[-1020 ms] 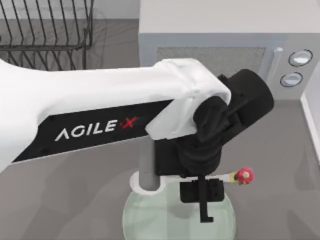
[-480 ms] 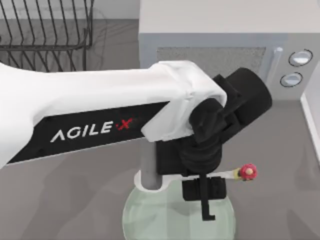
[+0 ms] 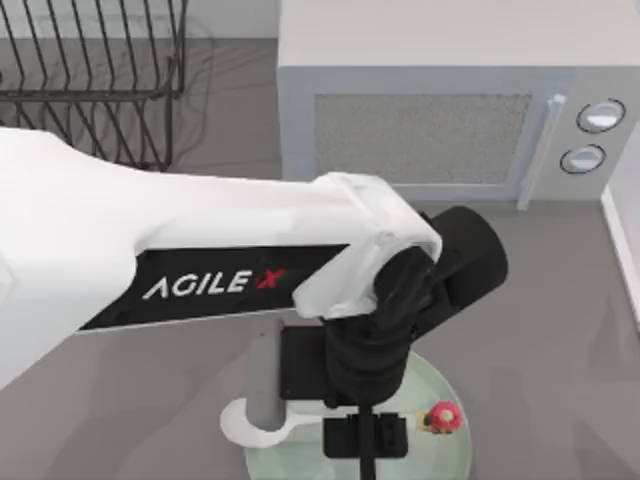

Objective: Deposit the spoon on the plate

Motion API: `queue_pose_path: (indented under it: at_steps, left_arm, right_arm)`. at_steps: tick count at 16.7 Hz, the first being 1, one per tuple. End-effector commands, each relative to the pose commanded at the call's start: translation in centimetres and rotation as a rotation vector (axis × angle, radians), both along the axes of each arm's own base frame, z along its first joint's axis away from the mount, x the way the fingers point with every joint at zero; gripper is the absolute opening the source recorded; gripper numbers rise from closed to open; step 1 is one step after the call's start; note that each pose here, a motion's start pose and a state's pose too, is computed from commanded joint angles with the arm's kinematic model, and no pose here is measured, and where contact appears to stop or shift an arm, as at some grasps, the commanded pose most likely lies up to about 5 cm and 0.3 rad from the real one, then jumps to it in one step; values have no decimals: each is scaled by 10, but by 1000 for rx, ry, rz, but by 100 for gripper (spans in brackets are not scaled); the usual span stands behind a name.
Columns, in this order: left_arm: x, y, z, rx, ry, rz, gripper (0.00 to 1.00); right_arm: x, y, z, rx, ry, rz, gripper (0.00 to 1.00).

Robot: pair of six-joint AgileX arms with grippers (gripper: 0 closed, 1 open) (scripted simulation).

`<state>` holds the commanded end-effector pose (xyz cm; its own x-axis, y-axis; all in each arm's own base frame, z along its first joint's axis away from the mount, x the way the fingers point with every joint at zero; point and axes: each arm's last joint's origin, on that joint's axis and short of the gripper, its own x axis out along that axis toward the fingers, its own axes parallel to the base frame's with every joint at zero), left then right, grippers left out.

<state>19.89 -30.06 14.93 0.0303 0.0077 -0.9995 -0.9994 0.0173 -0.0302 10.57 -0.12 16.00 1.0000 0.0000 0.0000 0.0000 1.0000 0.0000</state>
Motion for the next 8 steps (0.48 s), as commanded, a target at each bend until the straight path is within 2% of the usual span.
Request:
queue_pose_path:
  at_steps: [2,6,8]
  left_arm:
    - [-2,3,-11,32,30,0,0]
    - [-2,3,-11,32,30,0,0]
    - [-2,3,-11,32,30,0,15]
  right_arm:
    - [0,0,0,0,0,0,100]
    - [0,0,0,0,0,0,100]
    - [0,0,0,0,0,0,100]
